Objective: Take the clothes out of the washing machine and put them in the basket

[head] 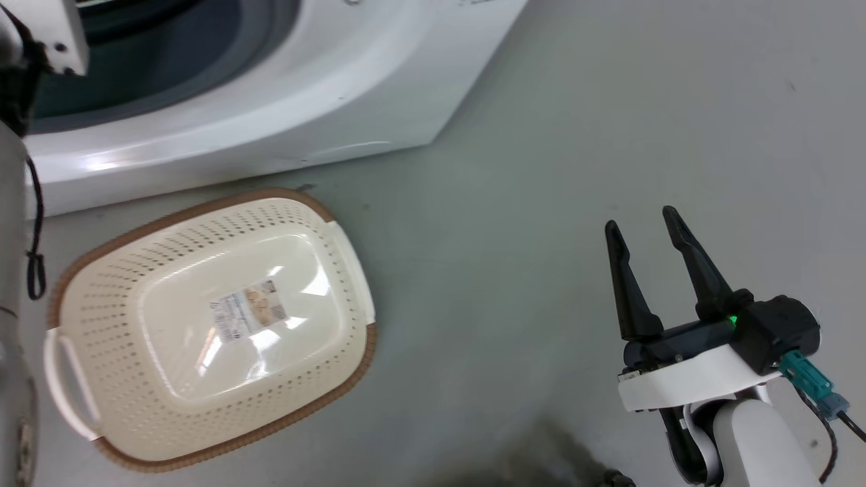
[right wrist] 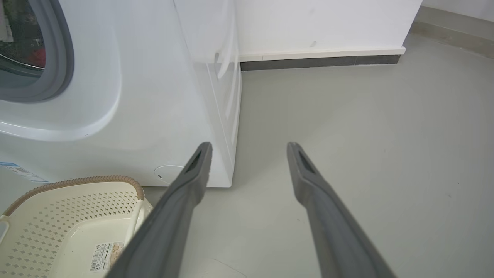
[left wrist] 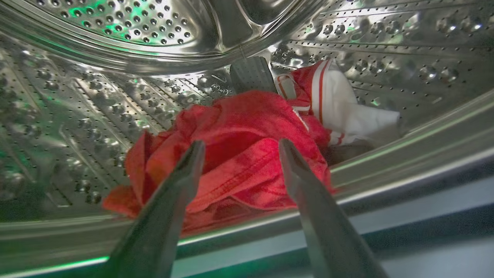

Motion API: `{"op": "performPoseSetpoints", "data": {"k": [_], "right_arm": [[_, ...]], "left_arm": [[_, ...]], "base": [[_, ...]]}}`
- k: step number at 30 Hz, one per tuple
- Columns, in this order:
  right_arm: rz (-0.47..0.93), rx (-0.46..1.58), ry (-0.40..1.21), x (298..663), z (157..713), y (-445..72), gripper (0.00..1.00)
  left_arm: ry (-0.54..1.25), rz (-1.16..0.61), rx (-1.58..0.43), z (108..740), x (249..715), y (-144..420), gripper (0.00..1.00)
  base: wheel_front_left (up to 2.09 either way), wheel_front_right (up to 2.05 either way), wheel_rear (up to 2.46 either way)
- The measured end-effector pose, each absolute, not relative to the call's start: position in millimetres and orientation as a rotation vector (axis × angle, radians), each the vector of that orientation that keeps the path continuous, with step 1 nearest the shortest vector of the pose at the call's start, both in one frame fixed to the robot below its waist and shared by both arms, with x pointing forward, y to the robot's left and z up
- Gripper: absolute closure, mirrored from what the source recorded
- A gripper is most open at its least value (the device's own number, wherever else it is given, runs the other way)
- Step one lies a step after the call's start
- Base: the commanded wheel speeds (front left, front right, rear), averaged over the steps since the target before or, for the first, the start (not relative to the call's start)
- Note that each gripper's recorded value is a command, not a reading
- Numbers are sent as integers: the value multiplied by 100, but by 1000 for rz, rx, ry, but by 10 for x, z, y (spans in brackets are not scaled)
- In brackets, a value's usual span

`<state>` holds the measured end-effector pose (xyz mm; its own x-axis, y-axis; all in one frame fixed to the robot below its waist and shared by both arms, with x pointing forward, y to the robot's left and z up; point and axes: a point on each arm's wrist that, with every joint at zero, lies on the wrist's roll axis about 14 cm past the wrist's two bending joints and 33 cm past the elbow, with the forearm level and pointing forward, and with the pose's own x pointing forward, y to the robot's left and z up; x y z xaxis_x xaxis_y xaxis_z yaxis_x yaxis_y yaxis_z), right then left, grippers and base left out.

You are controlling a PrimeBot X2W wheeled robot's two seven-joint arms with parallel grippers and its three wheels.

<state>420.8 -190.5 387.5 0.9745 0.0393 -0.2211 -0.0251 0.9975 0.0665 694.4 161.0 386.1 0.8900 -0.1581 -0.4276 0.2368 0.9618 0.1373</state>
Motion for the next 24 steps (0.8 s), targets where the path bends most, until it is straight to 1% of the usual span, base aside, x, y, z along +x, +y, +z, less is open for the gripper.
{"op": "performPoseSetpoints", "data": {"k": [4, 12, 18, 22, 24], "right_arm": [[12, 79, 247, 4162, 3813, -1951, 0], [-20, 105, 304, 4071, 3649, -2007, 0], [-43, 112, 345, 3994, 3548, -2049, 0], [-55, 119, 352, 3965, 3539, -2069, 0], [-54, 121, 353, 3959, 3541, -2061, 0]], "left_arm": [[511, -219, 183, 3623, 7063, 1537, 0], [651, -204, 223, 3353, 7362, 1605, 0], [858, -186, 228, 2991, 7332, 1671, 0], [956, -175, 220, 2899, 7295, 1683, 0], [975, -161, 221, 2897, 7291, 1699, 0]], "base": [[0, 0, 0], [0, 0, 0], [0, 0, 0], [0, 0, 0], [0, 0, 0]]}}
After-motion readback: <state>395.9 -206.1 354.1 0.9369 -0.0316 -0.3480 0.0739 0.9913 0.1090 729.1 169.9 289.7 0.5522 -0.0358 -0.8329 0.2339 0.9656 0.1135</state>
